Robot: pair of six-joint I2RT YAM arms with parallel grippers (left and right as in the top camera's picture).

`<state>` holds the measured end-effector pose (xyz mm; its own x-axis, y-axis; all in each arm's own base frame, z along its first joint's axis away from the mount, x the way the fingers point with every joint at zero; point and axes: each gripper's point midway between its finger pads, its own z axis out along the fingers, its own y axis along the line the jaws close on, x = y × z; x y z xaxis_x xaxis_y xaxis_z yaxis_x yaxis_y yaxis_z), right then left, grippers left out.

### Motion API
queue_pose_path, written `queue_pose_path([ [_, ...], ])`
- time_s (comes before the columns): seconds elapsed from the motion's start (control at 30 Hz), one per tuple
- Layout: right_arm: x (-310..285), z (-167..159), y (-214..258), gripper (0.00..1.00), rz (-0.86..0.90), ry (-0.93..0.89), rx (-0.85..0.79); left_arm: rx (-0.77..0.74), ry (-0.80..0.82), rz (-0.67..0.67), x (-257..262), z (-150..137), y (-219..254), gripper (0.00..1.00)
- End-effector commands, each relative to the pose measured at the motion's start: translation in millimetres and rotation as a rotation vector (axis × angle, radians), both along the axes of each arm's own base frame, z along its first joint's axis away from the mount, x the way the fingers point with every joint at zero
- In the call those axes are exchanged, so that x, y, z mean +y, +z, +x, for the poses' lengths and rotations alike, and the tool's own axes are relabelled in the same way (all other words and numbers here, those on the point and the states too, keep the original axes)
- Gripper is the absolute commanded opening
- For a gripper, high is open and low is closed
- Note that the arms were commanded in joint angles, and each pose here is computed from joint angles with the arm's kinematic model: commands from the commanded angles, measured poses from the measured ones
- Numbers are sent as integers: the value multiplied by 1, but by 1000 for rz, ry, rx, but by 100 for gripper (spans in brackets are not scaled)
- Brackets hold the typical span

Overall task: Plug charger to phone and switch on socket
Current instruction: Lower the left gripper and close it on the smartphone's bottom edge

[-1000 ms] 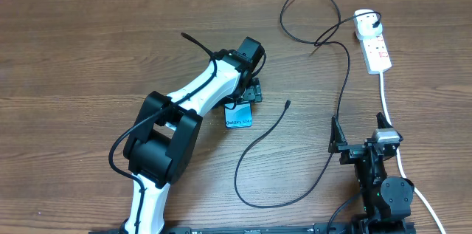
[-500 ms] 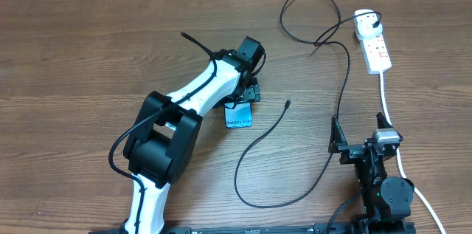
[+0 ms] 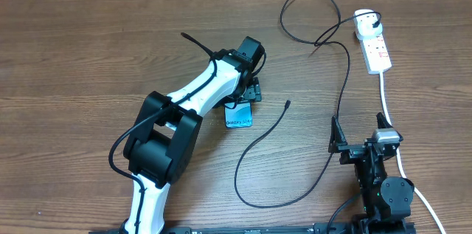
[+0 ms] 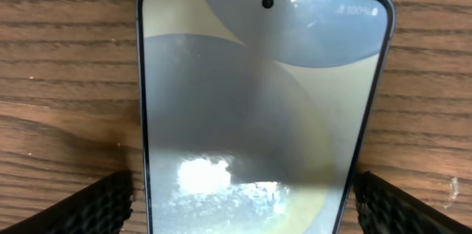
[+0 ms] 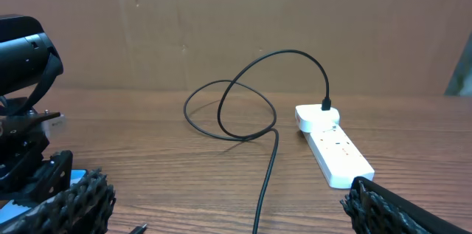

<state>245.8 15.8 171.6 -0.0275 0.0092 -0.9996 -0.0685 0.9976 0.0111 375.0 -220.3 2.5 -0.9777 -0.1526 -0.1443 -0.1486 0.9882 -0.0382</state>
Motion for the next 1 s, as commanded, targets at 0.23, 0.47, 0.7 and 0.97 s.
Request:
queue_pose_path([
  [0.23,-1,0,-2,100,4,-5,-2,30,-6,28,-1,-9,-12,91],
  [0.47,-1,0,-2,100,4,-5,-2,30,2,26,-1,-9,-12,86],
  [0.7,-1,0,-2,100,4,-5,-2,30,1,27,-1,-9,-12,86],
  [0.97,-1,0,-2,100,4,-5,-2,32,1,23,-2,-9,-12,83],
])
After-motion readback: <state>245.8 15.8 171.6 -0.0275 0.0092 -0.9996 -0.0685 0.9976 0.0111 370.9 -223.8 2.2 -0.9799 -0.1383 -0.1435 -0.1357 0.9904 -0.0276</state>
